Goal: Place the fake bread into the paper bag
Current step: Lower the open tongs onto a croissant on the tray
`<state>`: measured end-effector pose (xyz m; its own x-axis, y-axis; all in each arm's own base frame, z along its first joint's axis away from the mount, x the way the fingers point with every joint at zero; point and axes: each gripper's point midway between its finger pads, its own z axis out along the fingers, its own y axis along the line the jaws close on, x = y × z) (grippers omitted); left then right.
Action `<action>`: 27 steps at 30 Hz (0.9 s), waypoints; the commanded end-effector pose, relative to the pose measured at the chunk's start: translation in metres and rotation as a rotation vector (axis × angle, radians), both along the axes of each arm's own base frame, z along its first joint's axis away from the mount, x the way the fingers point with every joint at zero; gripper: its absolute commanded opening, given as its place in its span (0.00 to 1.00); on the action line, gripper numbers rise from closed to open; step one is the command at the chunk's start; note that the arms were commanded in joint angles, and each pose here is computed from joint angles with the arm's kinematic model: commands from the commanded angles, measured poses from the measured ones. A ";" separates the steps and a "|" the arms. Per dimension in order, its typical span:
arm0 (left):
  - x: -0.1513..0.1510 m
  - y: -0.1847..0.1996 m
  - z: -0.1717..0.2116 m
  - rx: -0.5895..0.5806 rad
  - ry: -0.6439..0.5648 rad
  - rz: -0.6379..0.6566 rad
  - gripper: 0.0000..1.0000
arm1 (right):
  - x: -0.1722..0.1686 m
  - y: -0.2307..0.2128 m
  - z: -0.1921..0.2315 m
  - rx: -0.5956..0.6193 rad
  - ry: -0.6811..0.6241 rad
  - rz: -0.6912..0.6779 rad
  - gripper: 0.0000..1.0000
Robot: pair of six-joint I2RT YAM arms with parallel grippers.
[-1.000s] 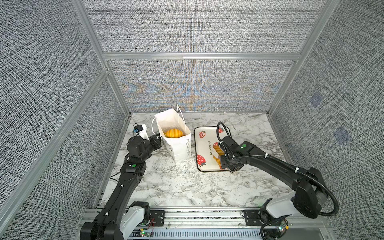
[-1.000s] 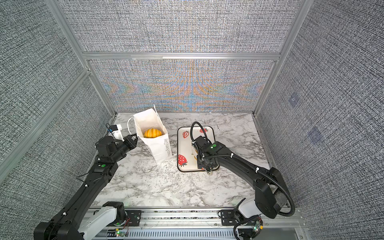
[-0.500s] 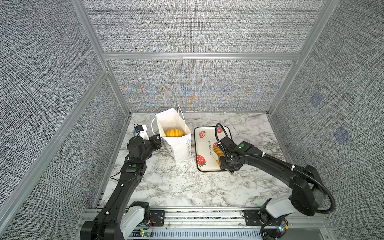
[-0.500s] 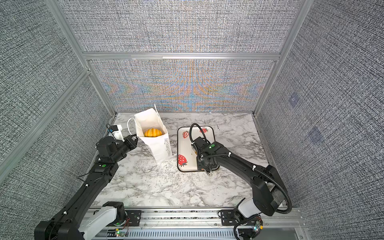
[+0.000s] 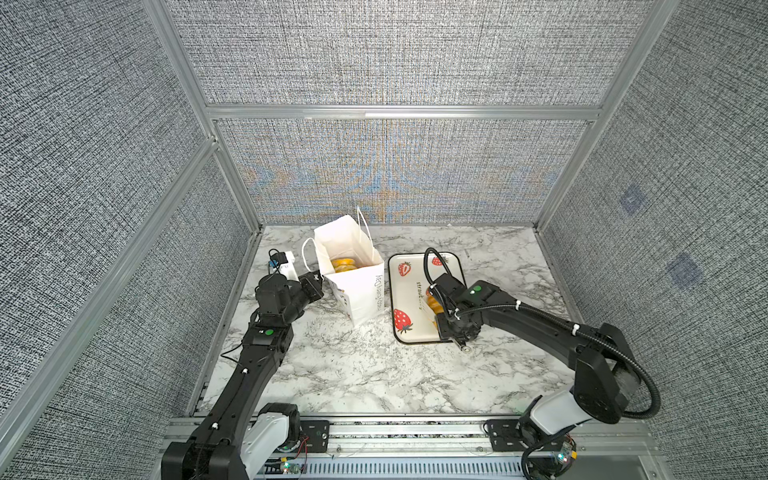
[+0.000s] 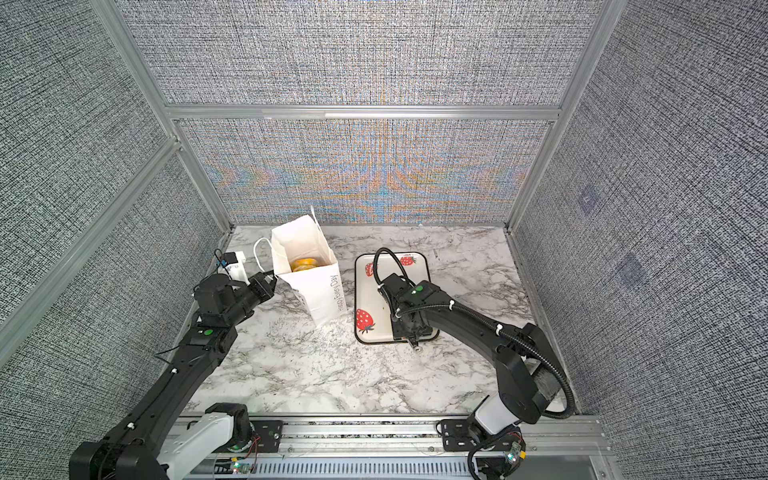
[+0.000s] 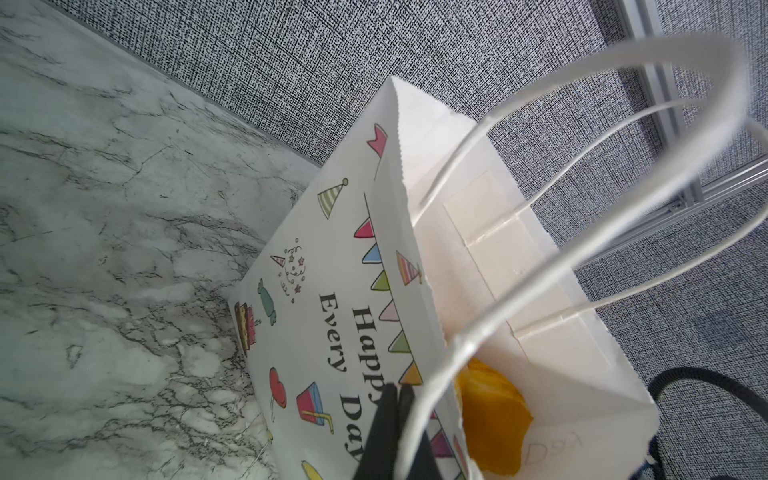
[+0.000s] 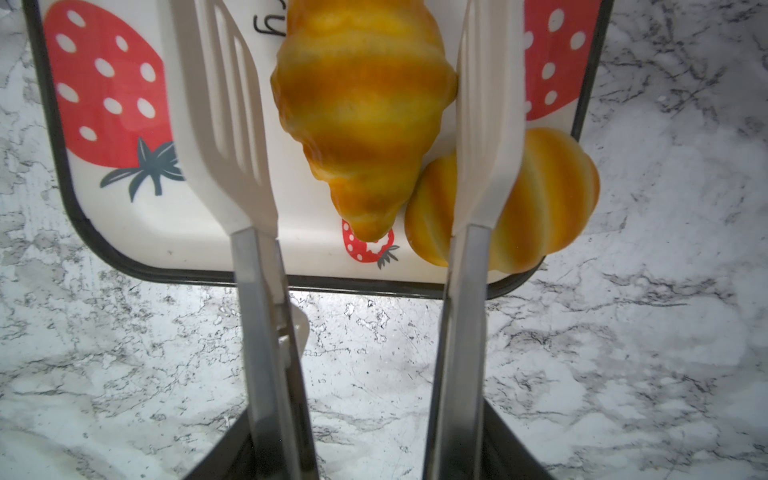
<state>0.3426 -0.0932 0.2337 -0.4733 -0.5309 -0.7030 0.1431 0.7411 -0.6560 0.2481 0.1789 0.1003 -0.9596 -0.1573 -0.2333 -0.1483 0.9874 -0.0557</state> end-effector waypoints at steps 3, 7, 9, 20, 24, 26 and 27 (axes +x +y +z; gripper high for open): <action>-0.003 0.000 -0.009 0.014 0.033 -0.005 0.00 | 0.000 -0.006 0.005 -0.043 -0.005 0.004 0.58; -0.004 -0.001 -0.009 0.014 0.031 -0.007 0.00 | 0.001 -0.007 0.008 -0.056 -0.003 0.012 0.58; -0.004 0.000 -0.009 0.014 0.030 -0.005 0.00 | 0.001 -0.008 0.009 -0.064 0.002 0.019 0.59; -0.004 0.000 -0.011 0.016 0.030 -0.004 0.00 | -0.003 -0.004 0.004 -0.075 0.055 0.062 0.59; -0.003 0.001 -0.011 0.017 0.029 -0.003 0.00 | -0.002 -0.003 0.001 -0.081 0.065 0.072 0.59; -0.002 0.000 -0.011 0.016 0.027 -0.002 0.00 | -0.001 -0.003 -0.001 -0.088 0.066 0.072 0.59; -0.002 0.000 -0.011 0.016 0.028 -0.004 0.00 | 0.000 -0.003 -0.003 -0.091 0.070 0.073 0.59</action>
